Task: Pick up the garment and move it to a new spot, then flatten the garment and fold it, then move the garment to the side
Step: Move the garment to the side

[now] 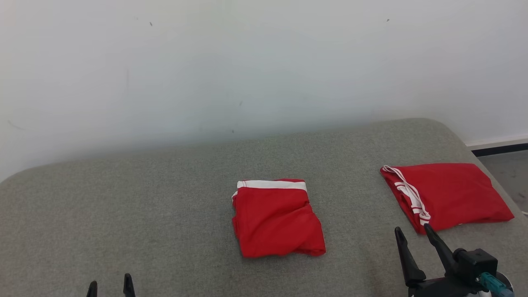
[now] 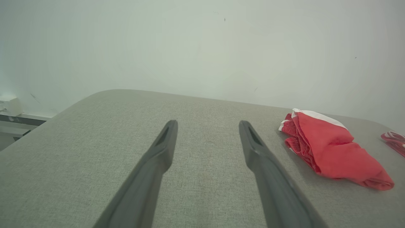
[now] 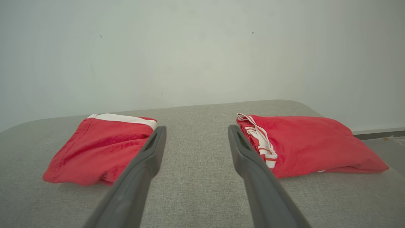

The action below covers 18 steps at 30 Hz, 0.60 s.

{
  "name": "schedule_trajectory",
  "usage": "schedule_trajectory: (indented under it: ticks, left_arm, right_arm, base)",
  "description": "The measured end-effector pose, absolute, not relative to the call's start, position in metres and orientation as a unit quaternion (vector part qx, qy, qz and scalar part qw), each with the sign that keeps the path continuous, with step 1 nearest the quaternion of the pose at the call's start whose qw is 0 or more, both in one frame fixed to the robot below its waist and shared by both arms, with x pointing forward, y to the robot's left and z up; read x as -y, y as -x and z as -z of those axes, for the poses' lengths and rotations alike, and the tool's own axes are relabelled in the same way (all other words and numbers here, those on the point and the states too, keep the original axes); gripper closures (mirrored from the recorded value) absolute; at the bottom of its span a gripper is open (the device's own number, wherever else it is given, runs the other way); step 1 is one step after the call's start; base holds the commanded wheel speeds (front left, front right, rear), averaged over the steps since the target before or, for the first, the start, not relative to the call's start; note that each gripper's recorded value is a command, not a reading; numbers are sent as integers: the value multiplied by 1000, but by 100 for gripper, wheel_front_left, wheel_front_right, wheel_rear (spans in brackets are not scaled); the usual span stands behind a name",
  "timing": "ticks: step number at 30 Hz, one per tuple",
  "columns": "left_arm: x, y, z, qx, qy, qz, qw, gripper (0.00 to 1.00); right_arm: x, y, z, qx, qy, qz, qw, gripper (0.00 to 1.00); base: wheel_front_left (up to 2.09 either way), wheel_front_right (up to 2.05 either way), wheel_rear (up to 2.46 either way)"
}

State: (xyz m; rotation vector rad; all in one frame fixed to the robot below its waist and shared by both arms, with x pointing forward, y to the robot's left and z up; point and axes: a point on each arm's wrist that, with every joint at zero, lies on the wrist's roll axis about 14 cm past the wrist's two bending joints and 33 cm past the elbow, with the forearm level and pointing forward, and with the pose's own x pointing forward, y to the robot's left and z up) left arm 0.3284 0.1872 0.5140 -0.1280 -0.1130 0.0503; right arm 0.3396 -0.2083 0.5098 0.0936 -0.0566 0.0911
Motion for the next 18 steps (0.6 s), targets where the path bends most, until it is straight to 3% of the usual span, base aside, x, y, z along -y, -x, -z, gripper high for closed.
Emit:
schedule_trajectory:
  ticks: [18]
  left_arm:
    - [-182,-331,-519,63,67,-19,996,0]
  right_arm:
    - [199,-347,-507,19,-52,-54,997,0]
  base:
    - [0,0,0]
